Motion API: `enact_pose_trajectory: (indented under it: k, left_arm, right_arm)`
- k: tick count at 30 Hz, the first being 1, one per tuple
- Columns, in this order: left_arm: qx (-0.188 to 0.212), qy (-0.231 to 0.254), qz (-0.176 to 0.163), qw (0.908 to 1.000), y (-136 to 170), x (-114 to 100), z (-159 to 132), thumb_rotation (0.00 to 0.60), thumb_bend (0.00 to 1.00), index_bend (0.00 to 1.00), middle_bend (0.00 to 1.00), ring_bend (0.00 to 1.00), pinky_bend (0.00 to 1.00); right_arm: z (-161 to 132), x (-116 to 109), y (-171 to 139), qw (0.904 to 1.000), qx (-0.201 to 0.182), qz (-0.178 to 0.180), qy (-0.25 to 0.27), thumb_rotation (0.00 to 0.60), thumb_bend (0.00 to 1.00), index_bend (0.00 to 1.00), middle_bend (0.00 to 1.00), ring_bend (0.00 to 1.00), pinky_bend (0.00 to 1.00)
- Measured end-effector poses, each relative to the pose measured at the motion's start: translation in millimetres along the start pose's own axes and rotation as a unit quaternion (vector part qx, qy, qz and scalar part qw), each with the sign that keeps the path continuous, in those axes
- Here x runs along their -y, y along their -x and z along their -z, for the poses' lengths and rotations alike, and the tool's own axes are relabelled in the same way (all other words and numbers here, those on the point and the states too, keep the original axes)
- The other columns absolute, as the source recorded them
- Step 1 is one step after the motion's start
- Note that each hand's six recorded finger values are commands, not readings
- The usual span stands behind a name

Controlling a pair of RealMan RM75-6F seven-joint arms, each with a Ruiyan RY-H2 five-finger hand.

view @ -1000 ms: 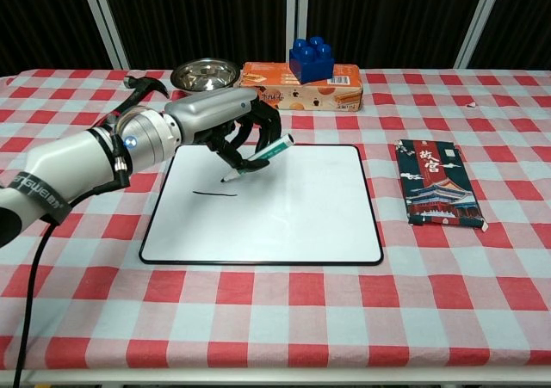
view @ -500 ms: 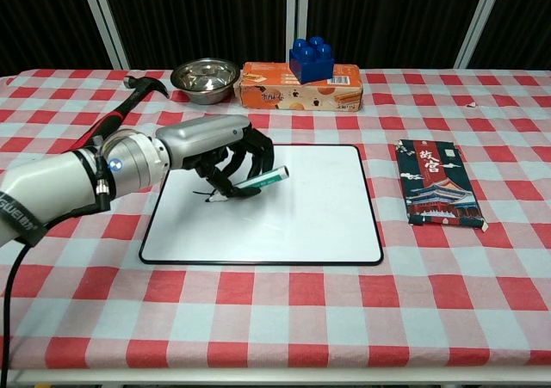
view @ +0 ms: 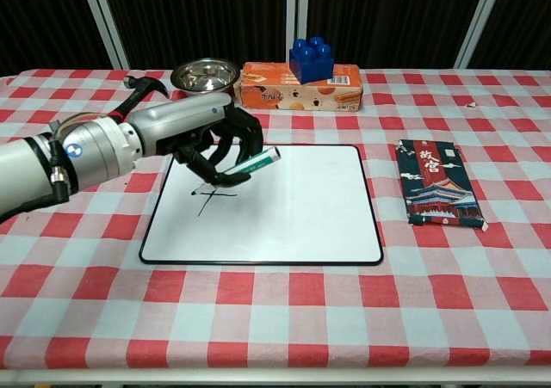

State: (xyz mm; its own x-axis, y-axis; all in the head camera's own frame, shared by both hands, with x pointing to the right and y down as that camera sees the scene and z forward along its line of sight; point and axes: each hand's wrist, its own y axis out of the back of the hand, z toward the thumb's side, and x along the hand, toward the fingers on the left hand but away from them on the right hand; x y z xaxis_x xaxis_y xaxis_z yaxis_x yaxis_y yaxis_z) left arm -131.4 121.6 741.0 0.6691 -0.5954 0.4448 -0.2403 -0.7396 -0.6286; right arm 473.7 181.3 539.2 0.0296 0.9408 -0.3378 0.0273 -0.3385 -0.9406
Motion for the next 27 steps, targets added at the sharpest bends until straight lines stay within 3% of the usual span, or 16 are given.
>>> enact_pose_trajectory:
  k: [13, 27]
  left_arm:
    - [-0.021, -0.011, -0.029, 0.9993, -36, 12, 14, 0.600, 0.38, 0.56, 0.60, 0.66, 0.95]
    - [-0.023, 0.000, -0.029, 0.9993, -39, 21, 17, 0.600, 0.38, 0.56, 0.60, 0.66, 0.95]
  right_arm:
    - [0, 1, 2, 1.0000, 0.004, -0.005, -0.005, 0.600, 0.16, 0.00, 0.02, 0.00, 0.06]
    - [1, 1, 2, 0.9999, 0.006, -0.007, -0.005, 0.600, 0.16, 0.00, 0.02, 0.00, 0.06]
